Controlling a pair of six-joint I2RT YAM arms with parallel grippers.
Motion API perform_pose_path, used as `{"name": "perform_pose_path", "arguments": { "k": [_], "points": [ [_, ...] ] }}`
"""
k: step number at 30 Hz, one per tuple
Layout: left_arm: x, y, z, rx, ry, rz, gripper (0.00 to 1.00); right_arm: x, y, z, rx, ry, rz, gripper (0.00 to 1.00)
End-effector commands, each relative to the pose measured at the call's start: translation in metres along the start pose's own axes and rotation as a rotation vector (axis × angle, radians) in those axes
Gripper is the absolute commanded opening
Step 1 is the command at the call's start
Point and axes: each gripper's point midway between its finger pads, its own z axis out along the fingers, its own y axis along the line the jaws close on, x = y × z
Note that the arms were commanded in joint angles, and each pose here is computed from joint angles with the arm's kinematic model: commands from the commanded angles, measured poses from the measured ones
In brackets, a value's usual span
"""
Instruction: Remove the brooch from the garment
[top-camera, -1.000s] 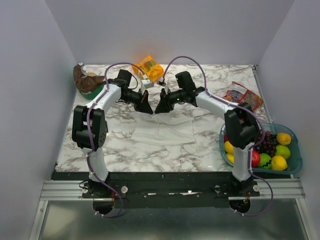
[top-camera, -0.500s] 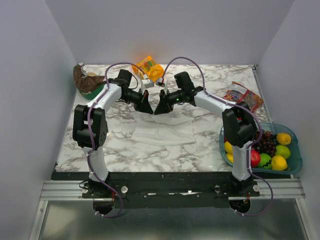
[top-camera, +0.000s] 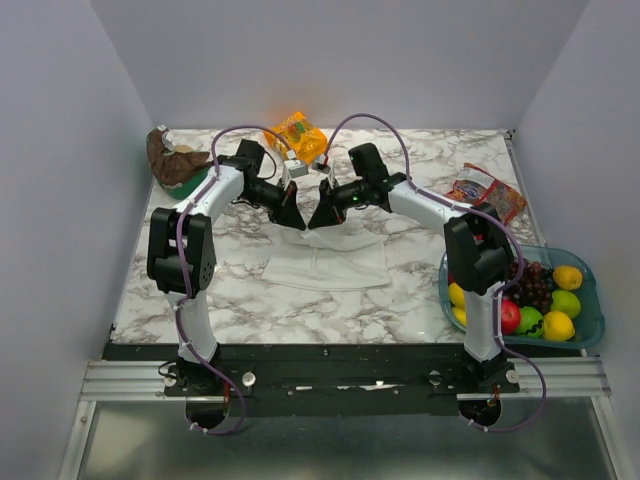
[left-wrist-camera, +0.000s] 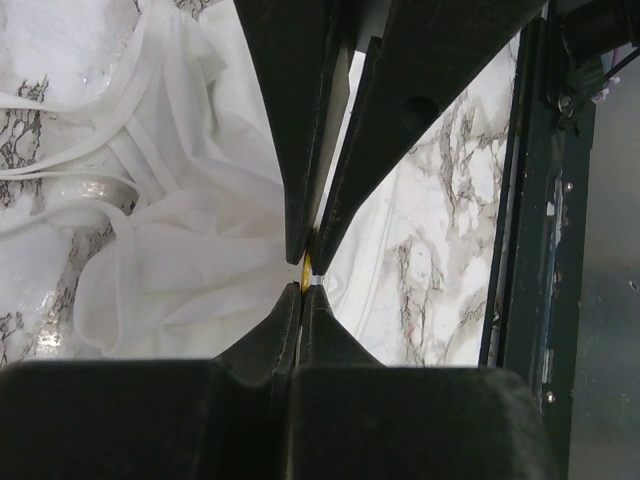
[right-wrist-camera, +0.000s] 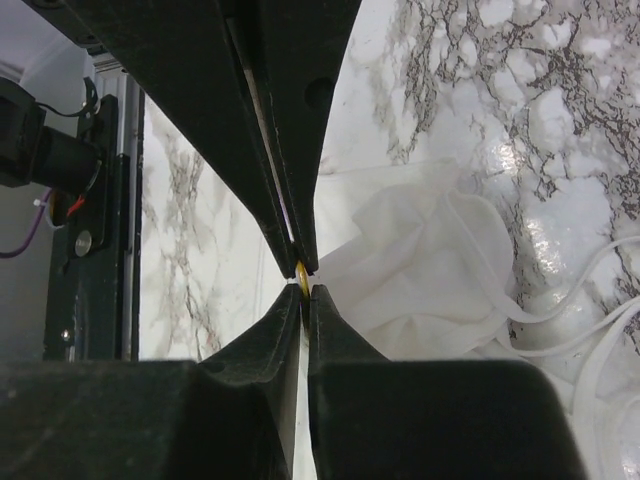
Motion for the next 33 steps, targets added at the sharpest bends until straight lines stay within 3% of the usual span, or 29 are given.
{"name": "perform_pose_path", "arguments": {
  "k": [1, 4, 9, 11, 14, 16, 18, 21, 33],
  "points": [
    [-0.010, 0.000, 0.000, 0.012, -0.024, 0.033, 0.00, -0.008, 0.009, 0.005, -0.055, -0.012, -0.025, 0.13],
    [-0.012, 0.000, 0.000, 0.010, -0.030, 0.033, 0.00, -0.006, 0.012, 0.008, -0.062, -0.003, -0.036, 0.19],
    [-0.015, 0.000, -0.001, 0.008, -0.037, 0.036, 0.00, -0.002, 0.012, 0.010, -0.062, 0.005, -0.034, 0.18],
    [-0.016, 0.001, -0.001, 0.002, -0.042, 0.035, 0.00, -0.002, 0.013, 0.010, -0.065, 0.006, -0.037, 0.14],
    [-0.020, 0.003, -0.001, -0.007, -0.052, 0.041, 0.00, -0.002, 0.015, 0.010, -0.075, 0.008, -0.042, 0.01],
    [-0.021, 0.004, 0.000, -0.016, -0.063, 0.027, 0.00, -0.001, 0.016, 0.010, -0.083, 0.010, -0.043, 0.00],
    [-0.019, 0.004, 0.000, -0.025, -0.072, 0.004, 0.15, -0.002, 0.015, 0.008, -0.063, 0.011, -0.049, 0.00],
    [-0.016, 0.001, 0.001, -0.027, -0.096, -0.035, 0.27, -0.002, 0.016, 0.005, -0.048, 0.011, -0.052, 0.00],
    [-0.006, -0.006, 0.006, 0.006, -0.118, -0.083, 0.27, -0.002, 0.013, 0.004, -0.017, 0.009, -0.018, 0.00]
  ]
}}
